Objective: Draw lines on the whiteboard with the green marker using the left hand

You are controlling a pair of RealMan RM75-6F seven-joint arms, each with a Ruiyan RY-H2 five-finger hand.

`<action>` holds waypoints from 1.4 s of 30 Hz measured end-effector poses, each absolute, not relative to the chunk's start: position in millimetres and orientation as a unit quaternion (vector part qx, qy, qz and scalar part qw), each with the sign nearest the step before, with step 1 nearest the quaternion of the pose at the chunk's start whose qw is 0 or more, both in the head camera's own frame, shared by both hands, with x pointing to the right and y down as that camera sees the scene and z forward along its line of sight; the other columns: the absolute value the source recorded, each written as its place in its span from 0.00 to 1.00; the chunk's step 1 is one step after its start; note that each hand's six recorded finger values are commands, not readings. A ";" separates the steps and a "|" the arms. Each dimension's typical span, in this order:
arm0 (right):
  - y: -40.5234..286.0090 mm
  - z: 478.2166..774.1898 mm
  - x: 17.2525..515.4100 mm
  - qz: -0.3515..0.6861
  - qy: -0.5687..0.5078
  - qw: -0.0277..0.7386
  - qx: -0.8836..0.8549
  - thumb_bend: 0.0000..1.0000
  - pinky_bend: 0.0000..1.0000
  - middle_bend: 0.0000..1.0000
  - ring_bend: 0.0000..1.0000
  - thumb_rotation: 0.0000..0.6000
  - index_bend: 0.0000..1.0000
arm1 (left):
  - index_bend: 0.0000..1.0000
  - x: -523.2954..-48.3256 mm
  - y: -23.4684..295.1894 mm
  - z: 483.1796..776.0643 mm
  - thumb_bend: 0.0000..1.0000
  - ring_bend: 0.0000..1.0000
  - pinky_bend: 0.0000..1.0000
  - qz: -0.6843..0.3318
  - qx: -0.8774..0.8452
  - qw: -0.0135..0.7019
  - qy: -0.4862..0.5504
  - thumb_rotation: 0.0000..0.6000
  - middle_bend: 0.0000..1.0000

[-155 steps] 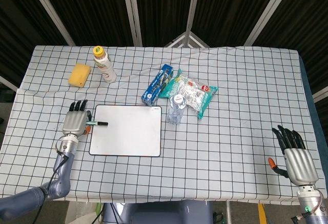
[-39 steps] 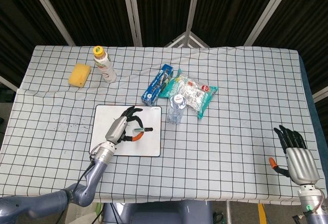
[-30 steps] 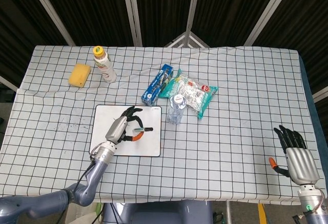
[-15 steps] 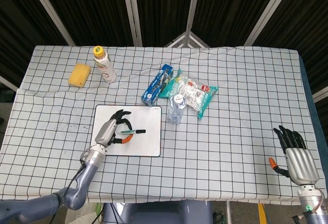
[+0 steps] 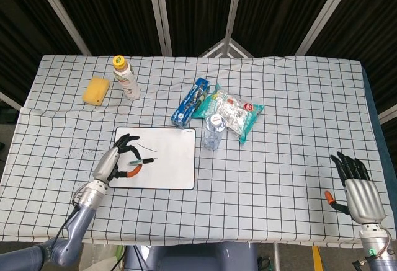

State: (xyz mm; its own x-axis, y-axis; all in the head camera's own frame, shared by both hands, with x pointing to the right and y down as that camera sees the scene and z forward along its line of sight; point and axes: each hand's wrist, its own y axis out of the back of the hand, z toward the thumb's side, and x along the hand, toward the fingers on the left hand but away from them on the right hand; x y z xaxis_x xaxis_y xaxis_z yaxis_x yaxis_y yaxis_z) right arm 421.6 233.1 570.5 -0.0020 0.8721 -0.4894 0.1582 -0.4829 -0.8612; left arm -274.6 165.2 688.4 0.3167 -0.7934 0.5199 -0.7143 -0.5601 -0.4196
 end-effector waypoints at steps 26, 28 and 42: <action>234.7 570.6 421.0 0.583 -0.403 0.304 -0.637 0.35 0.00 0.00 0.00 1.00 0.00 | 0.65 -373.6 125.4 665.9 0.47 0.00 0.03 -0.537 -0.697 0.272 0.390 1.00 0.11; 234.9 570.6 420.7 0.583 -0.403 0.304 -0.637 0.35 0.00 0.00 0.00 1.00 0.00 | 0.65 -382.8 125.9 676.0 0.47 0.00 0.03 -0.562 -0.683 0.277 0.375 1.00 0.11; 234.9 569.9 421.8 0.583 -0.404 0.303 -0.637 0.35 0.00 0.00 0.00 1.00 0.00 | 0.57 -364.7 132.8 726.5 0.37 0.00 0.00 -0.604 -0.657 0.331 0.305 1.00 0.03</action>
